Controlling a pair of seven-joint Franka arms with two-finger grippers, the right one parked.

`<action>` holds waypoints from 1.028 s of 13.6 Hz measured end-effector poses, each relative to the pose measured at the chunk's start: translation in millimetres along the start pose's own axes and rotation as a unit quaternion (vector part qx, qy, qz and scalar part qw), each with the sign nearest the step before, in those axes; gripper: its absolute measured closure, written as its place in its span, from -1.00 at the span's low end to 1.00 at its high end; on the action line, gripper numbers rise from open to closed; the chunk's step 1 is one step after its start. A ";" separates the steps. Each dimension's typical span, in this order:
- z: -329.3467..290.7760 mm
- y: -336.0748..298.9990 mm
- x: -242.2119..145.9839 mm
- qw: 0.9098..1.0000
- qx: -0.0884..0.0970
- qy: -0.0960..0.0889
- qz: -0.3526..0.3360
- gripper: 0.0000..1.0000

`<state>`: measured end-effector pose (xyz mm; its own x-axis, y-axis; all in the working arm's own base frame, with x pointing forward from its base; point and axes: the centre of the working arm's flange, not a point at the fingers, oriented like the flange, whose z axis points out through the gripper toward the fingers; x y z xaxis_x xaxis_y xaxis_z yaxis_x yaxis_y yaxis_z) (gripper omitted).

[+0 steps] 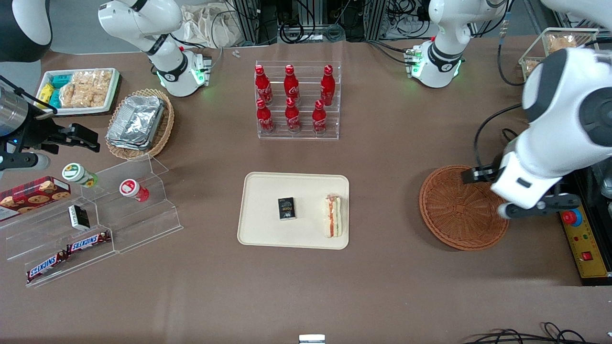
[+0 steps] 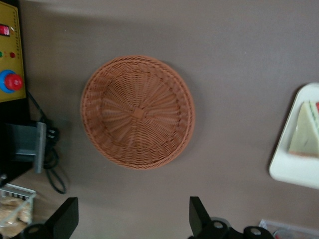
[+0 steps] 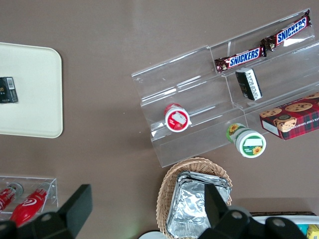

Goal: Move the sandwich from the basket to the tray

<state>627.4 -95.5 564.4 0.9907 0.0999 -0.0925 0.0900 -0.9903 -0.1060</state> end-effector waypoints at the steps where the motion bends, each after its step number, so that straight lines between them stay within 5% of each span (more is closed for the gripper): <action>1: -6.4 -19.7 -1.8 1.000 -0.007 0.000 0.010 -1.00; 9: -19.7 -128.0 -24.3 0.998 -0.043 -0.013 0.049 -1.00; 14: -11.4 -143.6 -37.1 0.997 -0.043 -0.014 0.057 -1.00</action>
<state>578.9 41.9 594.3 0.9918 -0.0114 -0.1276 -0.0125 -0.9999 -0.0082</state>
